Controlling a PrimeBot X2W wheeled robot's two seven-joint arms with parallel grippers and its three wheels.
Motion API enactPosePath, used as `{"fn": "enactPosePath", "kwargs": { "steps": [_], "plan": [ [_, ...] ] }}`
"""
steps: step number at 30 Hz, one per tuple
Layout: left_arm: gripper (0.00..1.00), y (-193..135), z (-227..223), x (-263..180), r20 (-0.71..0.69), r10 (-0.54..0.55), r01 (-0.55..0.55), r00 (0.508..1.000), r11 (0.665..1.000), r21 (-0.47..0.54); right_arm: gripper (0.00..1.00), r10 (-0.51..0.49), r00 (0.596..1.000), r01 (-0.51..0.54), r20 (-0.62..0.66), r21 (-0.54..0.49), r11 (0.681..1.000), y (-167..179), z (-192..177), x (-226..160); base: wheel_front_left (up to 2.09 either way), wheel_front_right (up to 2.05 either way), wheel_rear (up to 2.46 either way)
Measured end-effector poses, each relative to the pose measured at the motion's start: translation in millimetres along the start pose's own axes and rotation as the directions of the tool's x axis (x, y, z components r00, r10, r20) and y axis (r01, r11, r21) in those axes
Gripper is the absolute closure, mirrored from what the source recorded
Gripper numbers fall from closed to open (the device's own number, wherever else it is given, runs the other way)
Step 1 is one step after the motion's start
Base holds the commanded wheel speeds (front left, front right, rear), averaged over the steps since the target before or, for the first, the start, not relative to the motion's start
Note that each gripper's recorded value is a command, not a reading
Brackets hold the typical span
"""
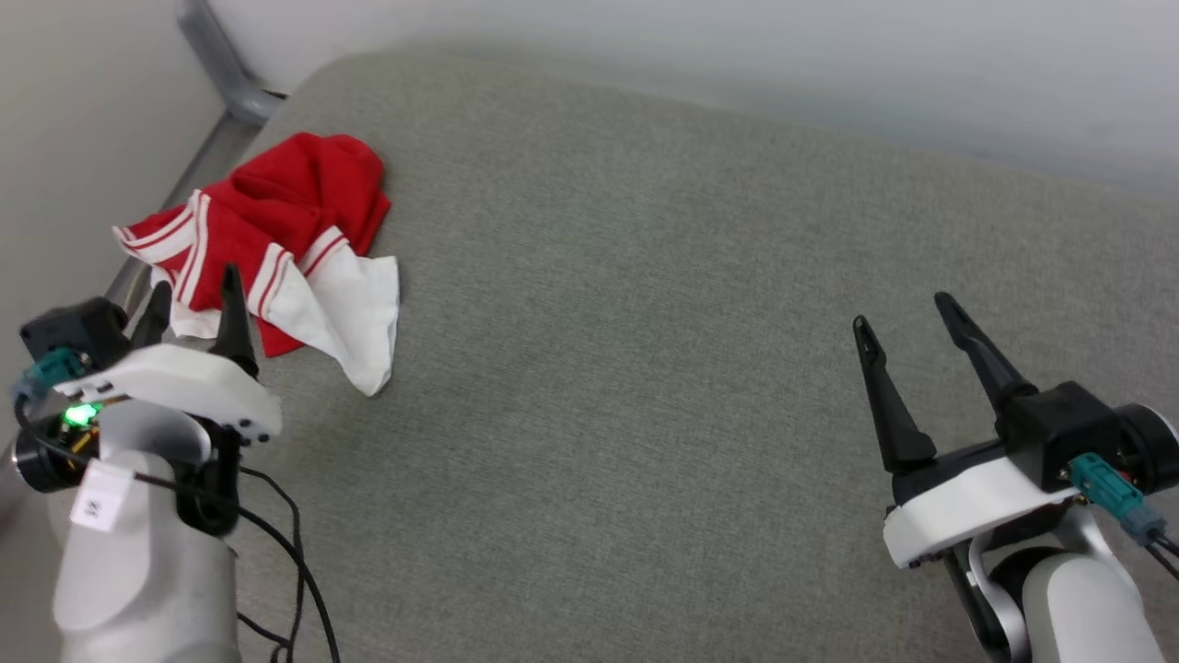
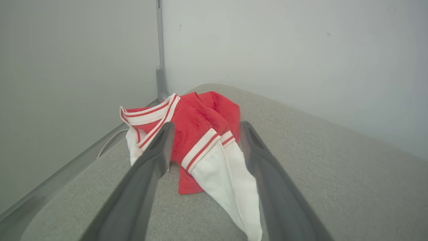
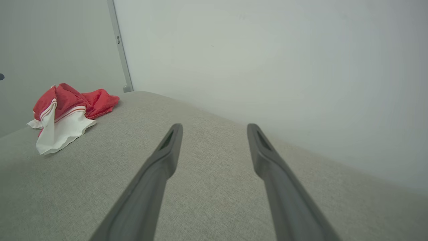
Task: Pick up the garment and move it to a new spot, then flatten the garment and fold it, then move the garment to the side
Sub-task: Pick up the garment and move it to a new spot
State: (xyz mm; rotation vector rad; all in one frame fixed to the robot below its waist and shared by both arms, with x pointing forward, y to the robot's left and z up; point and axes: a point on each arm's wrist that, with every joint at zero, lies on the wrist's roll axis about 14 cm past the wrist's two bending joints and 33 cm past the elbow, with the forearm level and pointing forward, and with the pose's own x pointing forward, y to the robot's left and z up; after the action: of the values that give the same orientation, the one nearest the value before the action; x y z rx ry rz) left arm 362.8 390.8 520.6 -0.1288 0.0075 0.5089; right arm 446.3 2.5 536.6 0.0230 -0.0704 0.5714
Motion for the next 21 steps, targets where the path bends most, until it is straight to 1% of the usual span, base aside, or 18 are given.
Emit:
{"fn": "enactPosePath", "kwargs": {
  "steps": [5, 7, 9, 15, 18, 21],
  "plan": [
    [0.00, -7, -23, 47, -0.157, 0.006, -0.003, 0.988, 1.000, 0.020, 0.00, -0.055, 0.998, 0.056, -0.031, 0.007, 0.998, -29, -21, 6, 0.00, 0.00, 0.00],
    [0.00, -7, -38, 62, -0.233, 0.014, -0.007, 0.972, 0.999, 0.031, 0.00, -0.078, 0.996, 0.079, -0.043, 0.012, 0.997, -40, -31, 7, 0.00, 0.00, 0.00],
    [0.00, -6, -57, 73, -0.319, 0.028, -0.013, 0.947, 0.999, 0.047, 0.00, -0.102, 0.993, 0.104, -0.062, 0.018, 0.994, -52, -43, 6, 0.00, 0.00, 0.00],
    [0.00, -2, -104, 97, -0.508, 0.080, -0.061, 0.858, 0.997, 0.053, 0.00, -0.166, 0.977, 0.170, -0.133, 0.022, 0.985, -81, -79, 0, 0.00, 0.00, 0.00],
    [0.00, -7, -129, 102, -0.592, 0.096, -0.078, 0.801, 0.995, 0.055, 0.00, -0.179, 0.971, 0.186, -0.161, 0.026, 0.982, -89, -95, -1, 0.00, 0.00, 0.00],
    [0.00, -2, -148, 102, -0.664, 0.126, -0.097, 0.737, 0.992, 0.081, 0.00, -0.187, 0.964, 0.196, -0.187, 0.030, 0.980, -94, -108, -3, 0.00, 0.00, 0.00]
  ]
}}
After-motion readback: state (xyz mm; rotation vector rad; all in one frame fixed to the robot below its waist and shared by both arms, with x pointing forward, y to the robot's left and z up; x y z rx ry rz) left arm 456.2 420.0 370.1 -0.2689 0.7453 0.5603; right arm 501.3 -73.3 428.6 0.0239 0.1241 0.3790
